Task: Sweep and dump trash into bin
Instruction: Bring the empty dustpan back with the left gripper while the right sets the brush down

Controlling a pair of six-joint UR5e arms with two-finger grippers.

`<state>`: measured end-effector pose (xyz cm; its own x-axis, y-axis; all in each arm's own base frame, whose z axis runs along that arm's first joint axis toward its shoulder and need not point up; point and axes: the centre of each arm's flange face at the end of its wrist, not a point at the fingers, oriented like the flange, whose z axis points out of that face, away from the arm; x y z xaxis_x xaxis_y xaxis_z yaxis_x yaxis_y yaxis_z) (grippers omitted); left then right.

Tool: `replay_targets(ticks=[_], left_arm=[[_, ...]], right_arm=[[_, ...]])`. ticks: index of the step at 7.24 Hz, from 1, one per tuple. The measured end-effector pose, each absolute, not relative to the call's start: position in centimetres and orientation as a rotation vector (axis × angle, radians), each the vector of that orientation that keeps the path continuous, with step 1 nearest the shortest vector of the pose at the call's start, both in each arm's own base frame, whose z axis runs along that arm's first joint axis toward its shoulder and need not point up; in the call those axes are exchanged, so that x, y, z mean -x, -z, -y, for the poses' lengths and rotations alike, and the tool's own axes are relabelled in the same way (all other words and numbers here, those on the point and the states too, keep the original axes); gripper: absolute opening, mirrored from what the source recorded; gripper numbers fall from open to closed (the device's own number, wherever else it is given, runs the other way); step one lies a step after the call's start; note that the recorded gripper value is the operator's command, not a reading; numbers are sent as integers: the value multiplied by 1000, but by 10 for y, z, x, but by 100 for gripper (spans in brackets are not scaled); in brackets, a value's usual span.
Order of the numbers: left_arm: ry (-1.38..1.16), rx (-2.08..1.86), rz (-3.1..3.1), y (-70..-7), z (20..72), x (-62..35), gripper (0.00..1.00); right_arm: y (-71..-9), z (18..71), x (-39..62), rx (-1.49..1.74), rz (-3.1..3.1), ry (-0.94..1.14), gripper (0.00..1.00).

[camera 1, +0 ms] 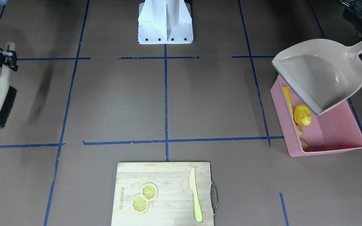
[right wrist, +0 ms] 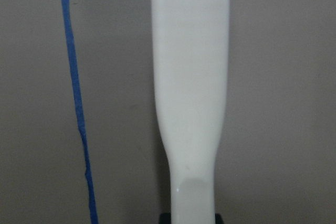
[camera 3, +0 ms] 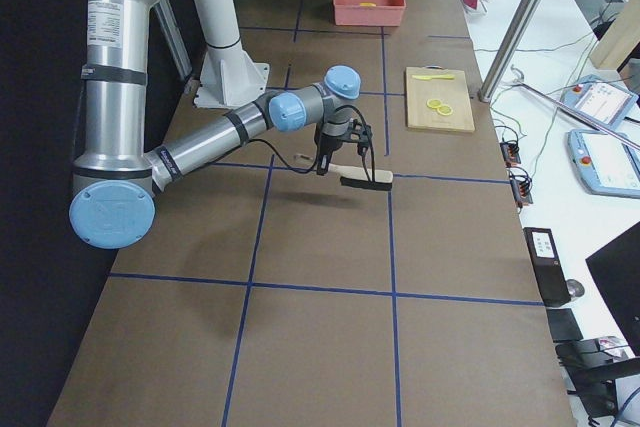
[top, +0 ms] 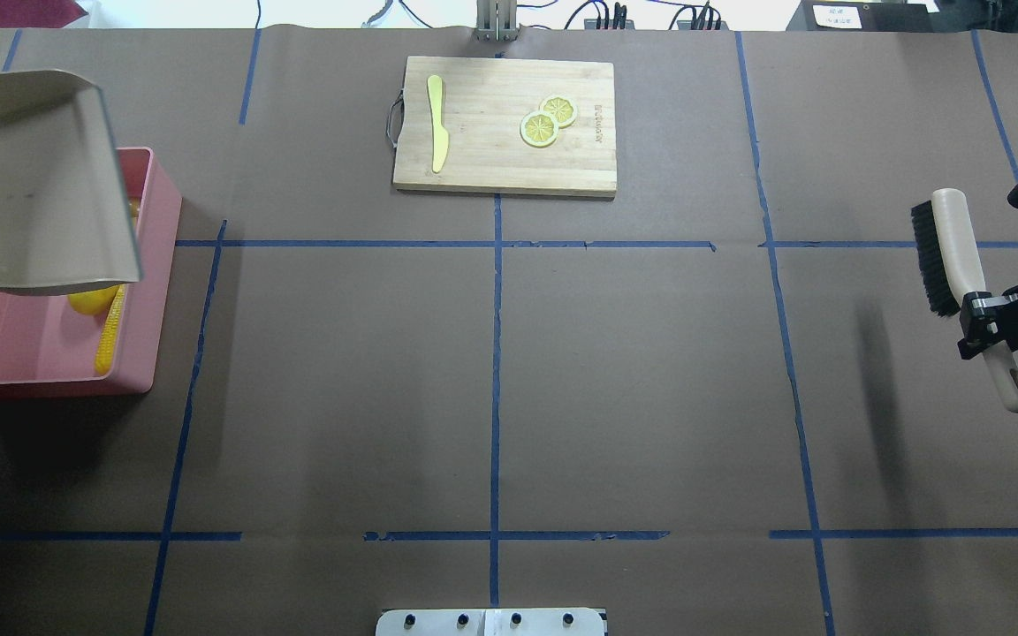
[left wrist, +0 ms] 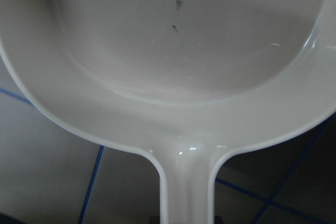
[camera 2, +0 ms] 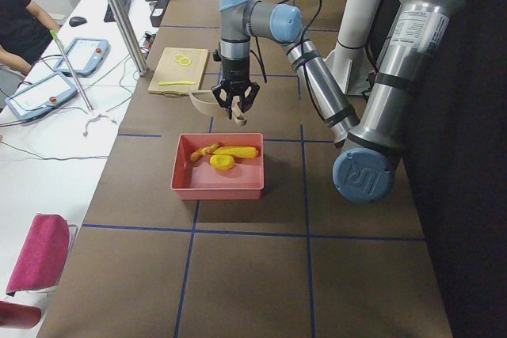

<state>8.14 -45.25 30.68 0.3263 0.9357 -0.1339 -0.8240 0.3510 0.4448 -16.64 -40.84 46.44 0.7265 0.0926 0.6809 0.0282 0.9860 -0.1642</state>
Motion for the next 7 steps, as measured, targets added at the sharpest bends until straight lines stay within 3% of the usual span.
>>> replay_targets(ticks=[3,7], left_arm=[[-1193,-348,-452,-285,445,-136,0],[-1205,-332,-476,-278,433,-179,0]], right_arm=[[-529,403,169,185,761,-27,1],[-559,394,193,238,730,11,1]])
